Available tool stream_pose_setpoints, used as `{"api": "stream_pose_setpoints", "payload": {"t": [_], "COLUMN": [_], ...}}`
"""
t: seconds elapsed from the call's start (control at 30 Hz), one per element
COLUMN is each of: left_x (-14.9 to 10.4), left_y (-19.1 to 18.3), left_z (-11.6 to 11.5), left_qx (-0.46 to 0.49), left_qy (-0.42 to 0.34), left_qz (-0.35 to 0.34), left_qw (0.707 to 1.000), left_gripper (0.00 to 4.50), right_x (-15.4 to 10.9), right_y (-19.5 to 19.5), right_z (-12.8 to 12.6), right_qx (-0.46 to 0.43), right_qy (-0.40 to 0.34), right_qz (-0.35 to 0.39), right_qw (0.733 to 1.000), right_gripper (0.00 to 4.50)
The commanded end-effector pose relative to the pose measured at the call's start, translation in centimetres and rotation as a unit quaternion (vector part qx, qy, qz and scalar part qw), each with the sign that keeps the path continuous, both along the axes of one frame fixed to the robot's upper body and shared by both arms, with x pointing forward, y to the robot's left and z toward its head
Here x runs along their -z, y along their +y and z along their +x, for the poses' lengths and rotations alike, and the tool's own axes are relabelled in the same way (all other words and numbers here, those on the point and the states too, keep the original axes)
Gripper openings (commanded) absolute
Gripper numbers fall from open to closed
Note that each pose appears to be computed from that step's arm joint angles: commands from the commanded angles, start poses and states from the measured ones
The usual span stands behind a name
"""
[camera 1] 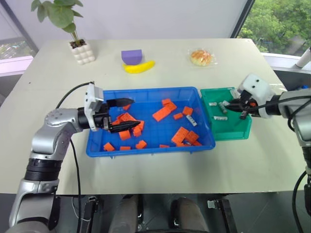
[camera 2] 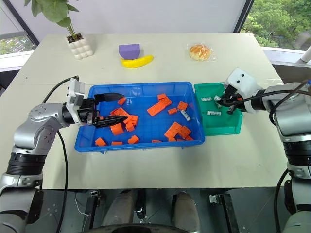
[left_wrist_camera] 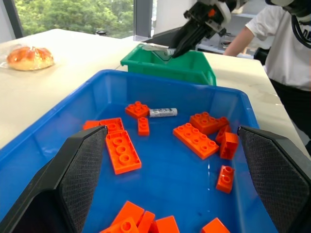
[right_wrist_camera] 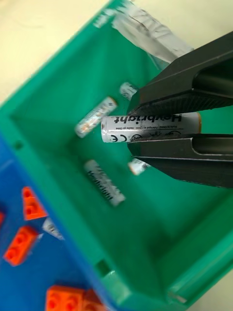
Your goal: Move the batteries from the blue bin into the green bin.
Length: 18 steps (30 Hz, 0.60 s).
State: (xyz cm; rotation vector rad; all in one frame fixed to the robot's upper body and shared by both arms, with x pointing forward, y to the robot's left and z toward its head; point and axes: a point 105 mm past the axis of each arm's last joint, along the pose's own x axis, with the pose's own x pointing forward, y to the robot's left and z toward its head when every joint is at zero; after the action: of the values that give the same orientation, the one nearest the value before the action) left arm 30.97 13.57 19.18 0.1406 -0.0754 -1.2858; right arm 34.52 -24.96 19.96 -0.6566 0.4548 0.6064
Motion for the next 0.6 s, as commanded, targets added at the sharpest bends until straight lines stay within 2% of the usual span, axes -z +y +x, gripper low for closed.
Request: {"api": "stream_pose_setpoints", "payload": {"t": [0.03, 0.27, 0.33, 0.47, 0.5, 0.57, 0.6], "left_x": [-0.85, -0.75, -0.70, -0.69, -0.69, -0.65, -0.61], "left_y": [-0.18, 0.11, 0.18, 0.23, 0.24, 0.27, 0.31], "left_z": [-0.05, -0.21, -0.25, -0.27, -0.30, -0.32, -0.33], "left_qx": [0.005, -0.003, -0.005, -0.008, -0.009, -0.010, -0.011], "left_qy": [-0.025, -0.024, -0.024, -0.023, -0.022, -0.022, -0.021], "left_qz": [0.004, 0.004, 0.004, 0.004, 0.003, 0.004, 0.004], "left_qw": [1.000, 1.000, 1.000, 1.000, 1.000, 1.000, 1.000], "left_gripper": [4.50, 4.50, 4.50, 4.50, 4.50, 4.50, 4.50], "right_x": [-1.61, -1.06, -1.02, -1.07, -1.11, -1.27, -1.42], "right_y": [-0.64, -0.80, -0.63, -0.53, -0.52, -0.53, -0.52], "right_z": [0.06, 0.27, 0.31, 0.54, 0.59, 0.80, 0.93], "right_qx": [0.011, 0.016, 0.014, 0.014, 0.014, 0.017, 0.020], "right_qy": [-0.033, -0.030, -0.029, -0.033, -0.034, -0.040, -0.045], "right_qz": [-0.005, -0.006, -0.004, -0.006, -0.007, -0.009, -0.010], "right_qw": [0.999, 0.999, 0.999, 0.999, 0.999, 0.999, 0.999], "right_gripper": [0.05, 0.05, 1.10, 2.78, 3.40, 4.33, 4.46]}}
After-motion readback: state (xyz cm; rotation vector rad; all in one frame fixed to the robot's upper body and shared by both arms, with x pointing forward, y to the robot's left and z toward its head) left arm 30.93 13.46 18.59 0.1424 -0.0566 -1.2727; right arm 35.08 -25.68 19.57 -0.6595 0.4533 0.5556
